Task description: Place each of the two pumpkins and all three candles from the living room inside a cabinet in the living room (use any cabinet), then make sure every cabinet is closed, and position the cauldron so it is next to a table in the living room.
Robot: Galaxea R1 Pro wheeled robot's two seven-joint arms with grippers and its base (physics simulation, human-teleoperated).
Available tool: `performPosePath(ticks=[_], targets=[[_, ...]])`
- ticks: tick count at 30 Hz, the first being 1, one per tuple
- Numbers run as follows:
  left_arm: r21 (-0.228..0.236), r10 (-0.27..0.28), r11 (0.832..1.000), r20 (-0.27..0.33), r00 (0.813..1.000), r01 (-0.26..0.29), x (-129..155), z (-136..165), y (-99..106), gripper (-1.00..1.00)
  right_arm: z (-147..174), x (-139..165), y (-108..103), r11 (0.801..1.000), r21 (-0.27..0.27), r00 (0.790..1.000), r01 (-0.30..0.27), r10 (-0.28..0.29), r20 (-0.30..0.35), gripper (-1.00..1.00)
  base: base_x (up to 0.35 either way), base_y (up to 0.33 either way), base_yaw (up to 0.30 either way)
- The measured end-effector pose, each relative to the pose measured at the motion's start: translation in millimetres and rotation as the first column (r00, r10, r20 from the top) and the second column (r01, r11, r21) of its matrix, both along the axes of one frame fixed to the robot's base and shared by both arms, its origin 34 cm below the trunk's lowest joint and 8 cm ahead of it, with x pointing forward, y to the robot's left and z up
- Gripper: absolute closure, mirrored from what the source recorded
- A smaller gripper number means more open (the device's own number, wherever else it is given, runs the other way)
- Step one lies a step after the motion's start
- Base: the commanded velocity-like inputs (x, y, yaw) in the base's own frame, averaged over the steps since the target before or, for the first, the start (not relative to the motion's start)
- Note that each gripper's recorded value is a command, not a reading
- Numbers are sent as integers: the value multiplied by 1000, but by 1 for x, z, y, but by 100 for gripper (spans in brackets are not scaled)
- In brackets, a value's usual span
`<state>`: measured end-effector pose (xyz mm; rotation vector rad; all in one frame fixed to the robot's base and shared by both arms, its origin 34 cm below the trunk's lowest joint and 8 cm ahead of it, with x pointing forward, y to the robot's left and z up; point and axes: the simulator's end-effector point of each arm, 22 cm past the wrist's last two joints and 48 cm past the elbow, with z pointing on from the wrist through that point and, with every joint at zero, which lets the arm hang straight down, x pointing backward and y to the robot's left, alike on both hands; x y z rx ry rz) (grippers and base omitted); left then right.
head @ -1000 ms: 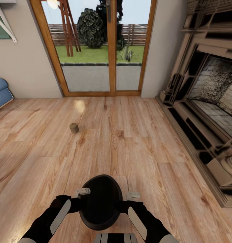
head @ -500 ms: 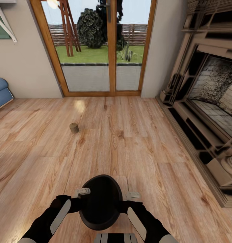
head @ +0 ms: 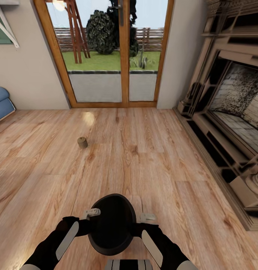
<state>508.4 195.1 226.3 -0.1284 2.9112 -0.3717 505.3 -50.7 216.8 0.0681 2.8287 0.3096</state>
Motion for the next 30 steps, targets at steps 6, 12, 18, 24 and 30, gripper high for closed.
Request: performPosePath(ticks=[6,12,18,24,30], targets=[[1,-3,1000,5,1000,3,1,2,-2,100,2,1,0,1000,2,1000,2,-2,3,100,0,0,0],[0,-7,1000,22,1000,7,6,10,-6,100,9,6,0,1000,1,1000,0,0,20,100,0,0,0],[2,-7,1000,31,1000,7,8,13,-6,100,13,8,0,1000,1,1000,-1,1,30,100,0,0,0],[3,-8,1000,54,998,8,14,25,-5,100,25,15,1,1000,2,999,0,0,54,100,0,0,0],[6,-8,1000,79,997,8,20,36,-5,100,36,21,1,1000,4,997,-2,2,79,100,0,0,0]])
